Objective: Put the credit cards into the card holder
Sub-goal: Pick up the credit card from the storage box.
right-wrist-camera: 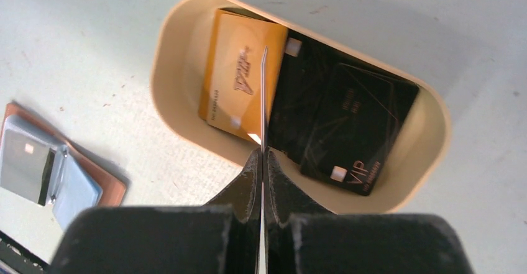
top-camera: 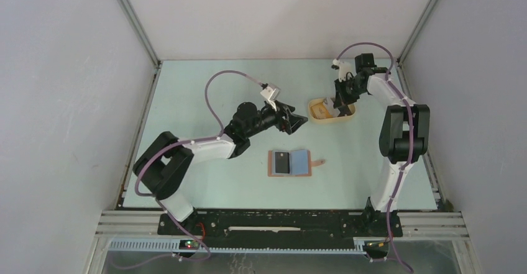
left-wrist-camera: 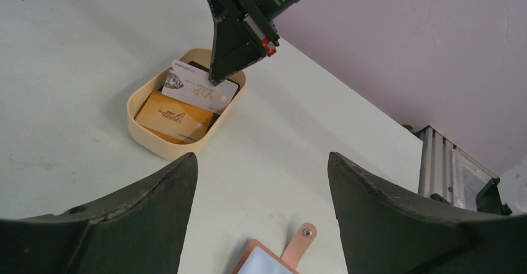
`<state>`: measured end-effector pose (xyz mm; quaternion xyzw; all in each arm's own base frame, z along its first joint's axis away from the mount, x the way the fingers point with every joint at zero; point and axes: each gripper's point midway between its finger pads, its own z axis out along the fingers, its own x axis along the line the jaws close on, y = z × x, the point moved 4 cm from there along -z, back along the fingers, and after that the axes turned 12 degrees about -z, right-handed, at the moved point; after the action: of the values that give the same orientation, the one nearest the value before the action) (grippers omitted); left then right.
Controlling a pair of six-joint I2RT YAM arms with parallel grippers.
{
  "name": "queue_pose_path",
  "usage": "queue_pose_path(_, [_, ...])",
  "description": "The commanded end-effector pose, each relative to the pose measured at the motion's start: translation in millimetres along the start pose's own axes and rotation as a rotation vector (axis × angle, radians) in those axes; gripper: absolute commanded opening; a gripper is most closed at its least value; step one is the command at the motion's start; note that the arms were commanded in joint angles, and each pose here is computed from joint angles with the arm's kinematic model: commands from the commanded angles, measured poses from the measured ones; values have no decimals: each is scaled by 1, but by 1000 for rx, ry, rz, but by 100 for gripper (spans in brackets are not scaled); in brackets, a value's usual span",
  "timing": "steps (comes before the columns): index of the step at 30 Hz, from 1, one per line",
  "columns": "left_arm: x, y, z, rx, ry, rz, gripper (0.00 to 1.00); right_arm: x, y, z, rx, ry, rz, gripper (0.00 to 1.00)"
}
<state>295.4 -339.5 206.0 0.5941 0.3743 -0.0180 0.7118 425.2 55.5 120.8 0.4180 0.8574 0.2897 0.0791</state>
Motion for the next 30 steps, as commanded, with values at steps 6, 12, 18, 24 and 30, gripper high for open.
queue_pose_path(6, [24,23,43,20,-31,-246,79,21,29,-23,-155,82,-73,0])
queue_pose_path(12, [40,41,81,15,3,-381,78,27,35,-38,-249,191,-30,0])
queue_pose_path(18, [54,37,112,31,-26,-434,79,25,34,-56,-346,320,67,0])
queue_pose_path(24, [61,46,137,28,-81,-429,79,19,33,-57,-386,405,158,0])
queue_pose_path(30, [72,34,148,39,-101,-463,74,15,30,-56,-415,484,229,0])
